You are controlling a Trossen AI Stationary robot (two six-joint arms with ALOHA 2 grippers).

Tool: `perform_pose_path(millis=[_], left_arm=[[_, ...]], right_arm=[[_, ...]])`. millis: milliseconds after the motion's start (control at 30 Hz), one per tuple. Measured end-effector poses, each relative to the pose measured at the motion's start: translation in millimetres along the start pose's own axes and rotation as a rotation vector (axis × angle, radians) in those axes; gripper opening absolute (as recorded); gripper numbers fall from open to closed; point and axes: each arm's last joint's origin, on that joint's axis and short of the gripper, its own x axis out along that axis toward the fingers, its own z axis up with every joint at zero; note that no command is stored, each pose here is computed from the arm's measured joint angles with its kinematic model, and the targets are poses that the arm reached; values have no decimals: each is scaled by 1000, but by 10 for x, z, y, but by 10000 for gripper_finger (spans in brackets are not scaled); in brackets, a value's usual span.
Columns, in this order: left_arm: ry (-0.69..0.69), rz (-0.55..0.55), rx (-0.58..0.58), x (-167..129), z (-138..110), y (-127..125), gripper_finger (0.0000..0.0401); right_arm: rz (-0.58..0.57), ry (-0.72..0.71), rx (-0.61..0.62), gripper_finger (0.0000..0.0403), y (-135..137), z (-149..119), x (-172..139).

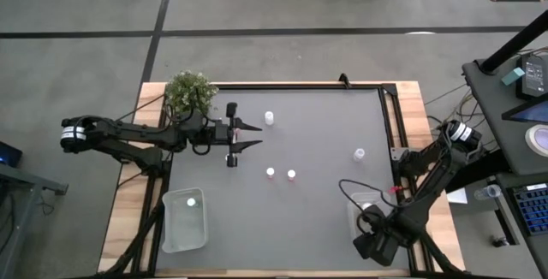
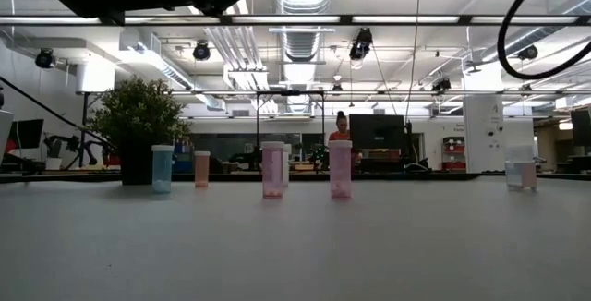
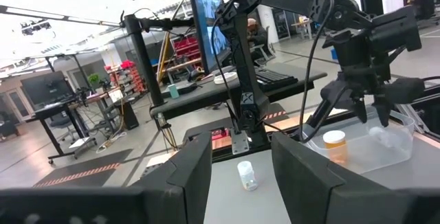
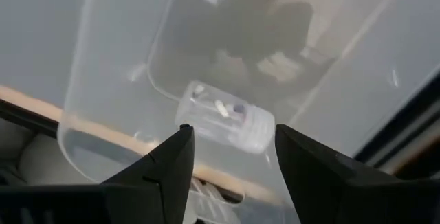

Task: Pick and place medicine bottles into bin by pill shape (circle, oval)
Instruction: Put the left transparent capsule bottle into the transparent bin

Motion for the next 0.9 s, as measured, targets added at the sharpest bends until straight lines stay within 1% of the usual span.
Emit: perform_pose_path(millis=[33,100,167,233,333,433,533,600,900], left_arm=[[0,0,1,0,0,0,134],[0,0,5,0,0,1,134],[0,0,6,0,0,0,134],[0,1,8,0,0,1,134],[0,0,8,0,0,0,134],[0,0,8,0,0,0,134],[0,0,8,0,0,0,134],[0,0,8,0,-1,0,134],[0,1,7,0,0,1,134]], right_arm=[[-4,9,4,192,4,8,-2],[-1,11,-46,192,10,14,-4],[4,13,-127,192,14,11,-3],[7,1,-253,192,14,14,-3],[8,-4,-404,192,14,14,-3],[-3,-11,-497,192,11,19,7],[-18,-18,-558,192,7,21,27],[-27,-21,-576,192,0,25,38],[-51,-33,-614,191,-36,56,83]])
